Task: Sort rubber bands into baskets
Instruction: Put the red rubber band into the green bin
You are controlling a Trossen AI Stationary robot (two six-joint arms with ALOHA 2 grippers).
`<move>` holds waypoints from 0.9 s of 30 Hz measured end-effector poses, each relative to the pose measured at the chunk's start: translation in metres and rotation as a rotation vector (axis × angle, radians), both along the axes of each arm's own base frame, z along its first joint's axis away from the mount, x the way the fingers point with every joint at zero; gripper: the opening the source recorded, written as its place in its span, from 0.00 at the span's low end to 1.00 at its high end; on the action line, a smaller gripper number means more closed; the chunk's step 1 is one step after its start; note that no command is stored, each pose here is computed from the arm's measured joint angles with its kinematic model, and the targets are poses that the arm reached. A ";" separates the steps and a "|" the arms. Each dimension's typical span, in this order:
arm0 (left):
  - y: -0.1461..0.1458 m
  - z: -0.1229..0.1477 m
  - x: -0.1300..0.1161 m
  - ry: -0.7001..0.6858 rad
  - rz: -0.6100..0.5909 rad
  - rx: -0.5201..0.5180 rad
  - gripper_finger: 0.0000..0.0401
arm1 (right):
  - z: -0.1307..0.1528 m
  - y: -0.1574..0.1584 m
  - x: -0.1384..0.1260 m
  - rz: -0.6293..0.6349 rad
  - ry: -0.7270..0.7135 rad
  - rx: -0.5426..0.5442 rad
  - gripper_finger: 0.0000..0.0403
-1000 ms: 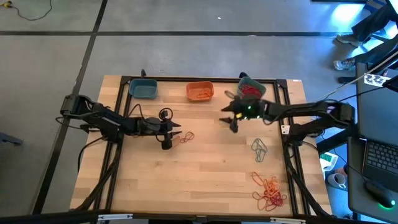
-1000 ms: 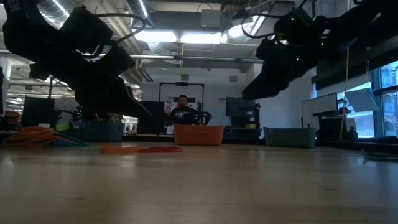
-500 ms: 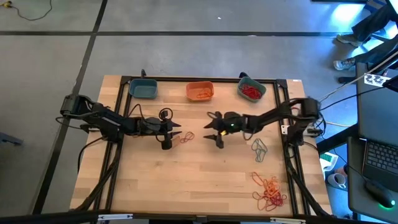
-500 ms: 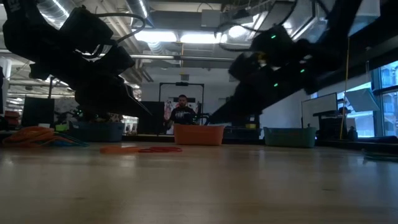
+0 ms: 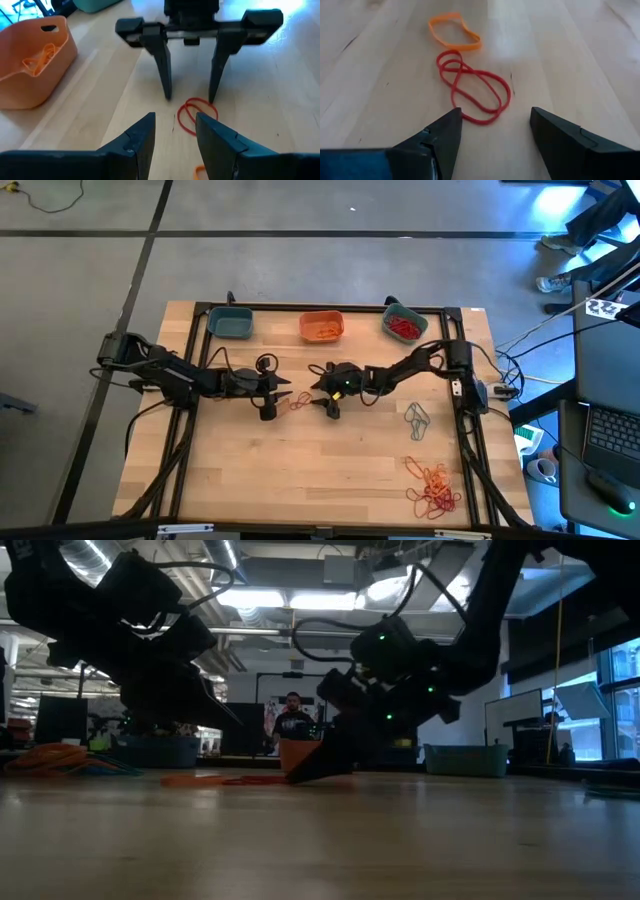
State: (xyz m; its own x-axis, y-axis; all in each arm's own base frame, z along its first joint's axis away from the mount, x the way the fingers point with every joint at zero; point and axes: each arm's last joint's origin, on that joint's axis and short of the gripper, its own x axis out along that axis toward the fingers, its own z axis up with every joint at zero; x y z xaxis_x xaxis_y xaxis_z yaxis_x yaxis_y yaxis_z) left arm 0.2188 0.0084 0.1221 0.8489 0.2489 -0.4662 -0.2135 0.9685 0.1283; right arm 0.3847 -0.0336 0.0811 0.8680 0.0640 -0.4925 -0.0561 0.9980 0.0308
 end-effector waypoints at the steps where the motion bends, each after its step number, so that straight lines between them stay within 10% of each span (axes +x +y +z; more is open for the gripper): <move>1: 0.000 0.000 0.000 0.001 -0.002 0.003 0.34 | -0.001 0.000 0.002 -0.001 0.001 -0.001 0.59; 16: 0.000 -0.002 -0.001 0.018 0.000 -0.001 0.34 | -0.011 -0.006 0.027 -0.011 -0.017 -0.015 0.57; 27: -0.001 -0.001 -0.001 0.014 -0.006 0.004 0.34 | -0.016 -0.011 0.024 -0.008 0.036 -0.015 0.13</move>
